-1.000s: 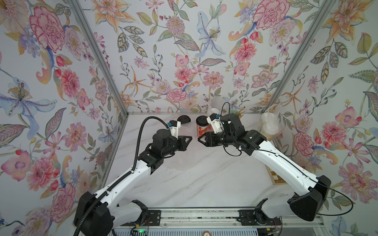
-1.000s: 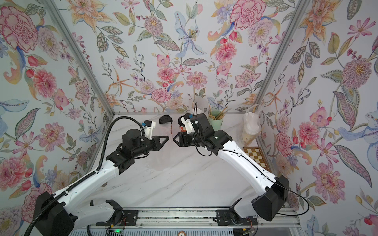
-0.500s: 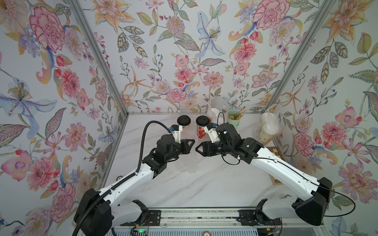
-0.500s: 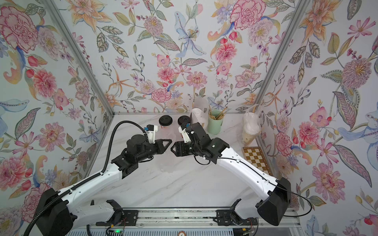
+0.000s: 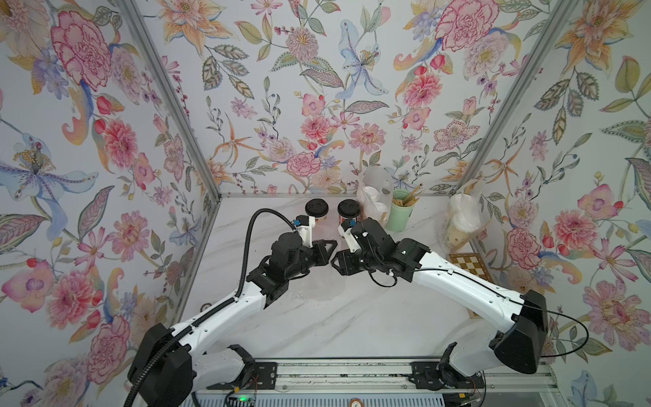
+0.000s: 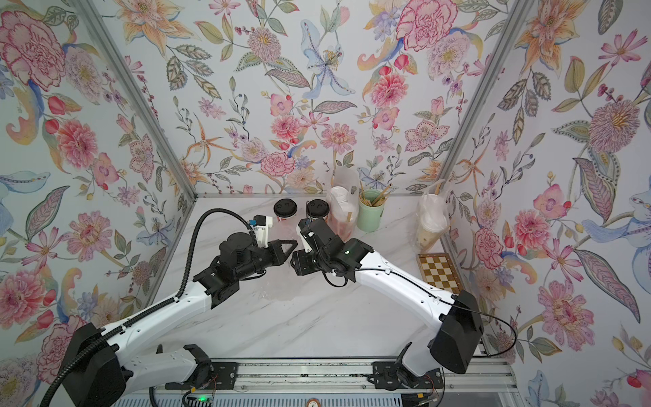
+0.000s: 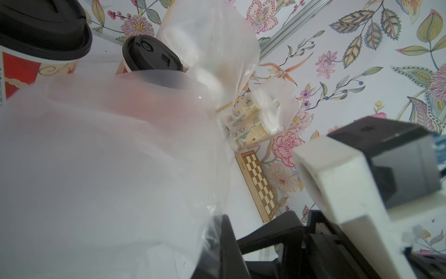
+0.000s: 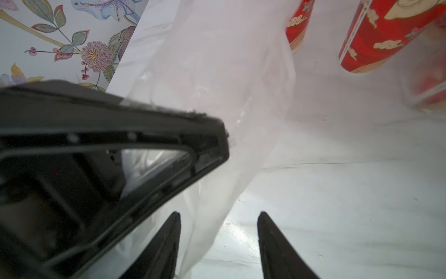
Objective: Pack milk tea into plastic carrier bags
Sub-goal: Adjust the plastic carrier bag at the center of the board, then pick up the milk tea cup at the center of the board.
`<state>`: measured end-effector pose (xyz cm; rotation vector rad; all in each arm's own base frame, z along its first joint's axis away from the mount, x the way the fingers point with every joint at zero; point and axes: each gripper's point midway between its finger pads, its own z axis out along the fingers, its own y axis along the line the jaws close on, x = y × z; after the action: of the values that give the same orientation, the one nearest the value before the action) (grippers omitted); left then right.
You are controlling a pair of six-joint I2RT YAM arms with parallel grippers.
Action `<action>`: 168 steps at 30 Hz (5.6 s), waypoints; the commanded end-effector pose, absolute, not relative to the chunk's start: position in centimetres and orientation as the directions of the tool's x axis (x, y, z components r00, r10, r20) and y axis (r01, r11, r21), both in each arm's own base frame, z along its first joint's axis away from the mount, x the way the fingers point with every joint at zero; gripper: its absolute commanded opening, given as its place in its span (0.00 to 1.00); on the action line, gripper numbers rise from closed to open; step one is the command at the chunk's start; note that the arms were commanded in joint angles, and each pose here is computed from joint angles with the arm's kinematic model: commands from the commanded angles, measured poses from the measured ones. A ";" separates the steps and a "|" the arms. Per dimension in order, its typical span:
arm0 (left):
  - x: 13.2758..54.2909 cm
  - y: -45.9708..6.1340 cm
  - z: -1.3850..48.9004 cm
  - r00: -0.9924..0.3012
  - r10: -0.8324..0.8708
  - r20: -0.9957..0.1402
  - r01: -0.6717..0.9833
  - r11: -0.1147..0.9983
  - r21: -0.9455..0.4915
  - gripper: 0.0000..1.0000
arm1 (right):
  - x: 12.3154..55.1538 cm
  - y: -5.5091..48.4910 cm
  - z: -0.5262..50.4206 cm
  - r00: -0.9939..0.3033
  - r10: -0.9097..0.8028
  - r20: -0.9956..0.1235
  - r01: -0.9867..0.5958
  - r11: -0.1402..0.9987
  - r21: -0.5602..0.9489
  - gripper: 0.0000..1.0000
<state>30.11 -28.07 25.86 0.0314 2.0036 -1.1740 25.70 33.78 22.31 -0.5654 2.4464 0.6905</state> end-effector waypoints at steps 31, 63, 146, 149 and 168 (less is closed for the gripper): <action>27.9 -21.2 22.6 -0.758 0.116 -0.642 0.329 0.918 -0.223 0.18 | 22.5 28.4 22.6 -0.901 -0.213 -0.378 -0.343 0.883 0.320 0.00; 33.0 -22.4 24.0 -0.680 0.144 -0.718 0.309 0.945 -0.103 0.53 | 30.8 28.9 23.7 -0.842 -0.239 -0.483 -0.383 0.896 0.223 0.20; 29.1 -21.8 26.9 -0.626 -0.139 -0.767 0.312 0.857 -0.411 0.10 | 47.8 28.4 26.1 -0.694 -0.196 -0.693 -0.319 0.946 0.052 0.62; 29.1 -21.7 26.6 -0.631 -0.142 -0.762 0.304 0.859 -0.412 0.10 | 48.6 28.5 25.2 -0.701 -0.197 -0.685 -0.312 0.949 0.047 0.68; 29.0 -21.2 26.8 -0.631 -0.157 -0.760 0.282 0.866 -0.413 0.10 | 51.0 29.5 21.9 -0.721 -0.207 -0.661 -0.322 0.945 0.055 0.77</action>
<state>29.28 -21.55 26.42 0.1031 2.1737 -0.6327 50.39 29.37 22.26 -0.3621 2.4048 0.2184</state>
